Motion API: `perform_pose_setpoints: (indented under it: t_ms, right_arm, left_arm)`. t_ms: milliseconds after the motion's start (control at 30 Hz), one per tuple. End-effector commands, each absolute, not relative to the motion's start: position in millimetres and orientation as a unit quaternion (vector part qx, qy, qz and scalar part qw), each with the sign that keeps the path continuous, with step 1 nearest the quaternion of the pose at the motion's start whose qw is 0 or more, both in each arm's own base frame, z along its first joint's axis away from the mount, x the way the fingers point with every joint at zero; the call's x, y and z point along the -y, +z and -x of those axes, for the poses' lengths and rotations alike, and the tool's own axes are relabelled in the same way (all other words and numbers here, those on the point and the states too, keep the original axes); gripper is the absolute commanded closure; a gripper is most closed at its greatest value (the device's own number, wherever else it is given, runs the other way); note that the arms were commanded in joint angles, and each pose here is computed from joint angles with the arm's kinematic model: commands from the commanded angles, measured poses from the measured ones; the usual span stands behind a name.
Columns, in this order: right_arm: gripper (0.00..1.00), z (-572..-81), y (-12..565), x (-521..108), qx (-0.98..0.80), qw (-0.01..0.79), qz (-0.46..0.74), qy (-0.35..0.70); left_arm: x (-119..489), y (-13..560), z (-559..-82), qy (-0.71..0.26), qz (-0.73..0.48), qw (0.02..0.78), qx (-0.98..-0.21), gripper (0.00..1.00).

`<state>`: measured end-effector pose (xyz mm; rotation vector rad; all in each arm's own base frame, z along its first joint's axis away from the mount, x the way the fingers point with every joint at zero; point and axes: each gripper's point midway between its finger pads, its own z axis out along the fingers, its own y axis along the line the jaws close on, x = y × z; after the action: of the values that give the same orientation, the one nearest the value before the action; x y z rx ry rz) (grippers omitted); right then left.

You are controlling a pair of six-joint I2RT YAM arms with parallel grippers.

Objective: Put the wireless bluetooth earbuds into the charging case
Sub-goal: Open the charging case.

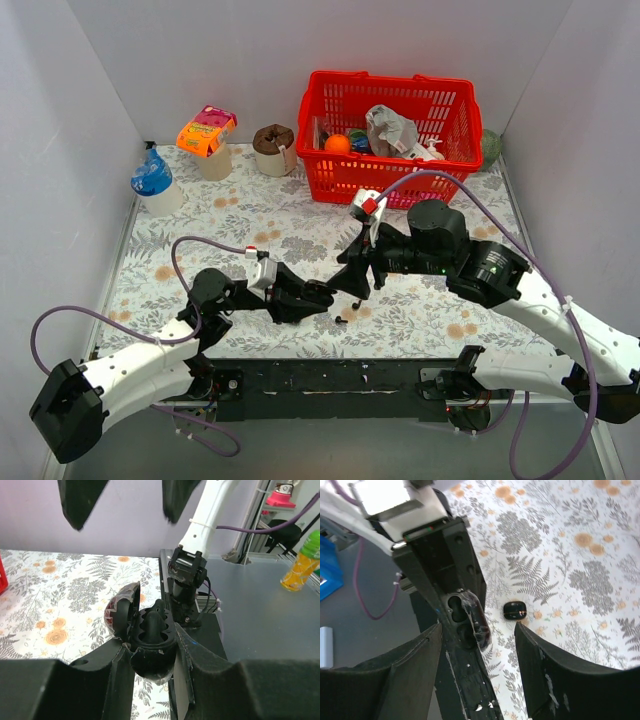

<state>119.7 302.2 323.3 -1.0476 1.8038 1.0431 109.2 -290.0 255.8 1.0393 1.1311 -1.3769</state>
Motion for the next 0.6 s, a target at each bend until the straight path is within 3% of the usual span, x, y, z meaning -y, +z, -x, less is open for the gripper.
perform_pose_setpoints:
  t_ms: [0, 367, 567]
  right_arm:
    - [0.31, -99.8, 366.9, -302.1, -0.643, 0.417, 0.456, 0.453]
    - [0.31, -96.2, 347.0, -283.5, -0.631, 0.413, 0.527, 0.392]
    - [0.31, -100.0, 336.8, -287.9, -0.634, 0.413, 0.531, 0.383]
  left_arm:
    - [287.2, 263.9, -99.3, -0.561, -0.472, 0.535, -0.419, 1.00]
    - [290.4, 286.7, -122.1, -0.474, -0.512, 0.596, -0.397, 1.00]
    - [293.1, 295.2, -119.8, -0.488, -0.509, 0.594, -0.386, 1.00]
